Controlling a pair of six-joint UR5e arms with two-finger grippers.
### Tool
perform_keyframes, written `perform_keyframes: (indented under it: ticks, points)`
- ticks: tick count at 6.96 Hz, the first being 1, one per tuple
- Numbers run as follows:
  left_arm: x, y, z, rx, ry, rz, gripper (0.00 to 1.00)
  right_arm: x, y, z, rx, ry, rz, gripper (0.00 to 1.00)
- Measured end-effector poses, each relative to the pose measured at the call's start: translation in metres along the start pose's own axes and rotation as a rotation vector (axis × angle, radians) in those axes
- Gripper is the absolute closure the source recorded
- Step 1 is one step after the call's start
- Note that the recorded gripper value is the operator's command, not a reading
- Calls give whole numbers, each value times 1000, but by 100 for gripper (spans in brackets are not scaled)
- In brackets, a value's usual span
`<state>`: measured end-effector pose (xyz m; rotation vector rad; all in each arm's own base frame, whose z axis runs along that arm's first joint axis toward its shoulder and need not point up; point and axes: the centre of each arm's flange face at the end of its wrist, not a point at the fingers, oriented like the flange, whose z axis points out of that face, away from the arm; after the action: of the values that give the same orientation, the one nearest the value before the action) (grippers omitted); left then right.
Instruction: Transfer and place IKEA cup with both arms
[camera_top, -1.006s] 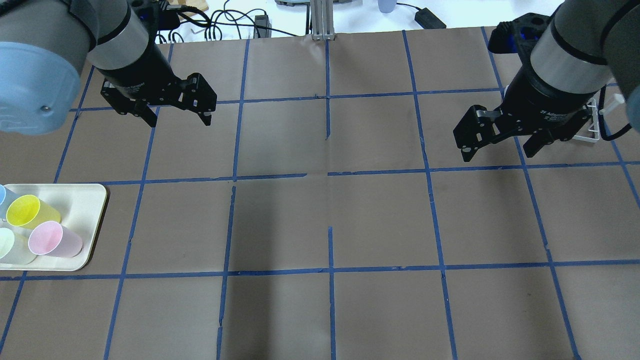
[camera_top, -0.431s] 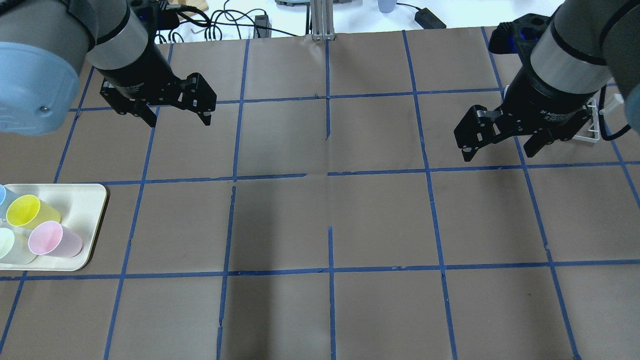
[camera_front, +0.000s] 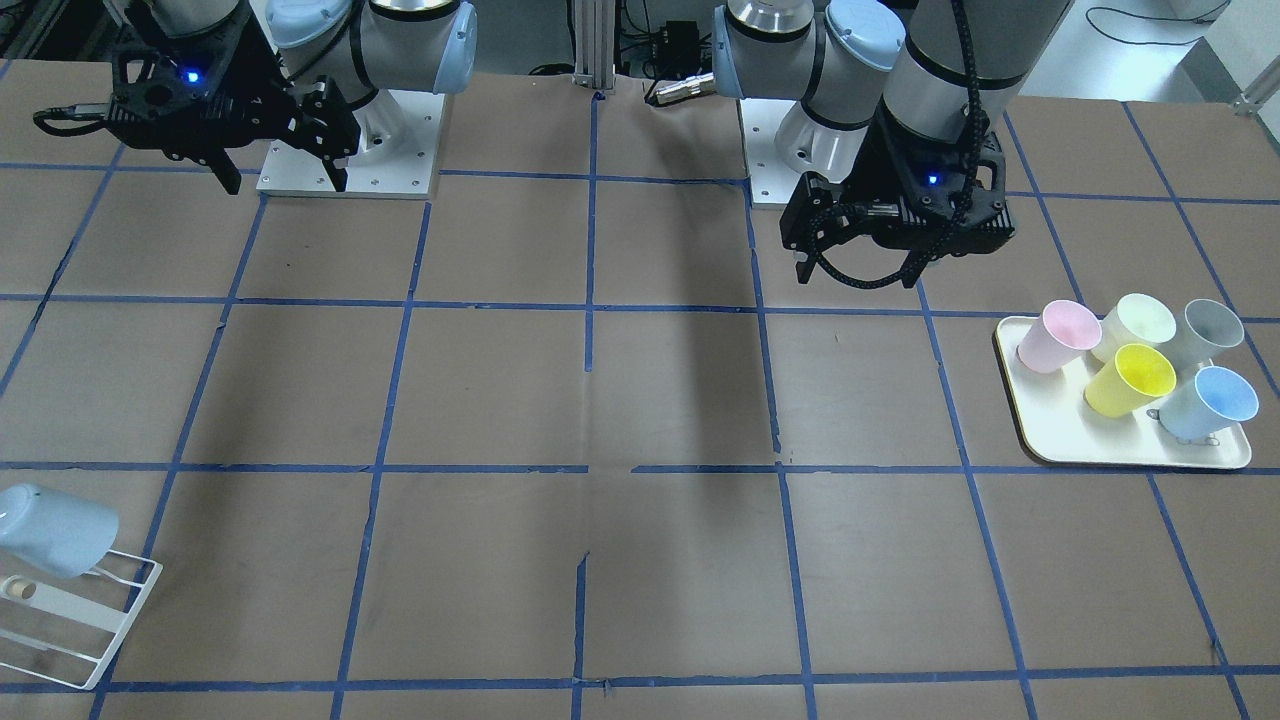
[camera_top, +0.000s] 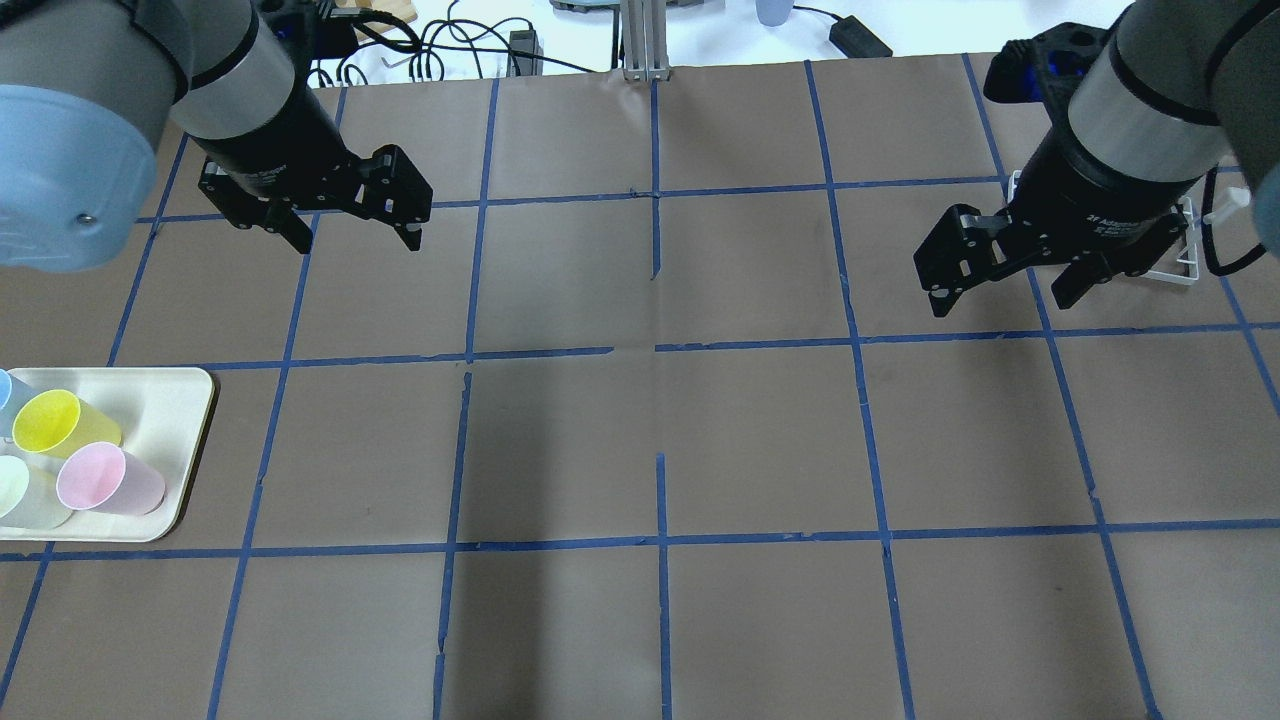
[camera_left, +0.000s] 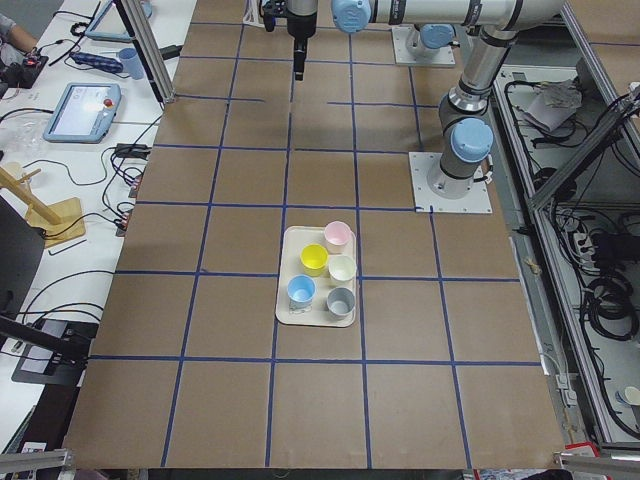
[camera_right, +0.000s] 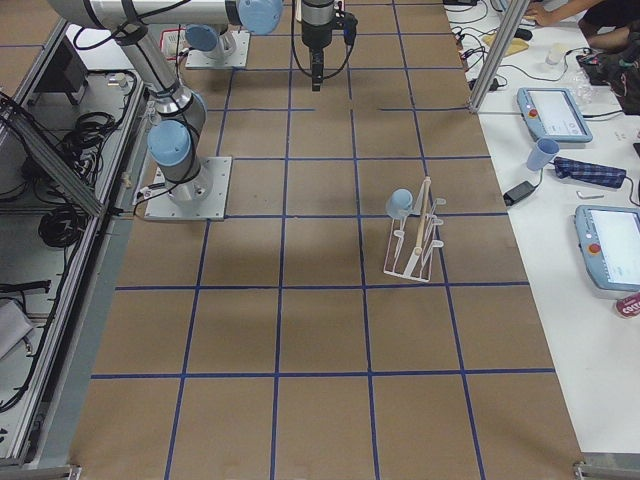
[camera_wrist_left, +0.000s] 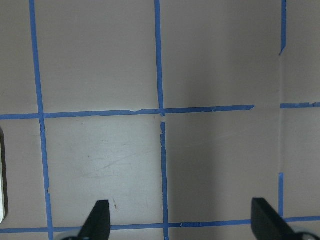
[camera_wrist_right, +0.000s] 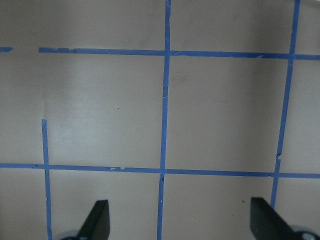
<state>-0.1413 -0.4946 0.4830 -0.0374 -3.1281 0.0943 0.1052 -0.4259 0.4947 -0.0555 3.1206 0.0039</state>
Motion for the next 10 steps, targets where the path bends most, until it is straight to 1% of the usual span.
perform_keyframes:
  ticks: [1,2,3,5,7,9,10]
  points:
    - [0,0,0,1,0,0,0,14,-6,-2,21,2,8,0]
    - [0,0,-1,2,0,0,0,34,-12,-1,29,3,-7,0]
    - [0,0,-1,2,0,0,0,58,-20,2,31,4,-48,0]
    - [0,0,-1,2,0,0,0,99,-43,14,58,19,-163,0]
    - [0,0,-1,2,0,0,0,134,-73,37,82,40,-300,0]
    - [0,0,-1,2,0,1,0,167,-101,61,93,58,-432,0]
    - [0,0,-1,2,0,1,0,184,-116,68,93,60,-469,0]
